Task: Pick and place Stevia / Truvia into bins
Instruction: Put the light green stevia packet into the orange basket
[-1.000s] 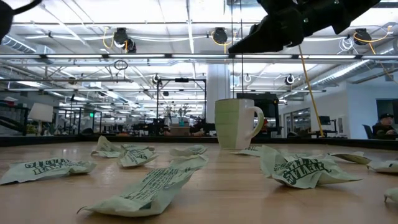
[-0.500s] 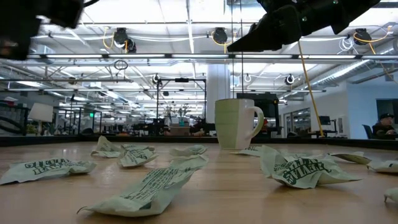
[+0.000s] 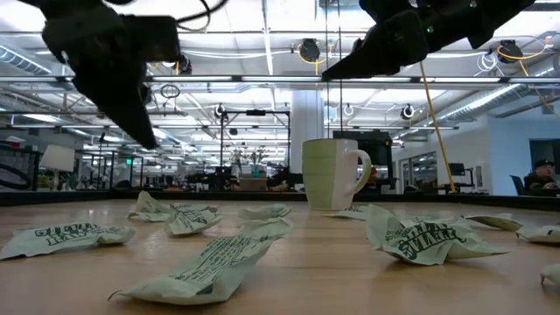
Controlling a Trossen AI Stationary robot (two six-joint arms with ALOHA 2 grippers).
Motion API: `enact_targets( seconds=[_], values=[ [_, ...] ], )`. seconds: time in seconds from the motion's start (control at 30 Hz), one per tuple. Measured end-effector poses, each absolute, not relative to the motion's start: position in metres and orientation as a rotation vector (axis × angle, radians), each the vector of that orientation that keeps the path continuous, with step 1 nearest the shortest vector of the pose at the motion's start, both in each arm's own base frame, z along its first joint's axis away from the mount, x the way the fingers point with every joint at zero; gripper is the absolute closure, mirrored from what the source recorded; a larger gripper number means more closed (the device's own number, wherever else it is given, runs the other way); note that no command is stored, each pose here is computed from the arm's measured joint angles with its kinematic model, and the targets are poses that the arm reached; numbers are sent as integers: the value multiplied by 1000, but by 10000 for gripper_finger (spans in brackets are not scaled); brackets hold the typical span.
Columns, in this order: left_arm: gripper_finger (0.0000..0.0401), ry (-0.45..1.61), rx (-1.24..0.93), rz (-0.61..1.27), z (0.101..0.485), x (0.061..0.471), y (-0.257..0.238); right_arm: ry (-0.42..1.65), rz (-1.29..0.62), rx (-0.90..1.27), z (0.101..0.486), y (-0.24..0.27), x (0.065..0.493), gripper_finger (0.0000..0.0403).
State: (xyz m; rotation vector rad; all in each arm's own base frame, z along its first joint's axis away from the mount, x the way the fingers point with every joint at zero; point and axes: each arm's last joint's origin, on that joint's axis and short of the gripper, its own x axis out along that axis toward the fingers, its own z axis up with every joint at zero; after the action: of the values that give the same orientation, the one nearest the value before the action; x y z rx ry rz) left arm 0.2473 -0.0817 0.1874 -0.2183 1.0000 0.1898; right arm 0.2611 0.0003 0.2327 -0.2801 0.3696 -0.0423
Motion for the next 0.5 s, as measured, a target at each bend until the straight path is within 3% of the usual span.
enact_targets(
  seconds=[0.3, 0.5],
  values=[
    [242, 1143, -105, 144, 149, 260, -85, 374, -44, -265, 232, 0, 261, 284],
    [268, 1195, -46, 158, 133, 263, -84, 376, -44, -269, 232, 0, 261, 284]
  ],
)
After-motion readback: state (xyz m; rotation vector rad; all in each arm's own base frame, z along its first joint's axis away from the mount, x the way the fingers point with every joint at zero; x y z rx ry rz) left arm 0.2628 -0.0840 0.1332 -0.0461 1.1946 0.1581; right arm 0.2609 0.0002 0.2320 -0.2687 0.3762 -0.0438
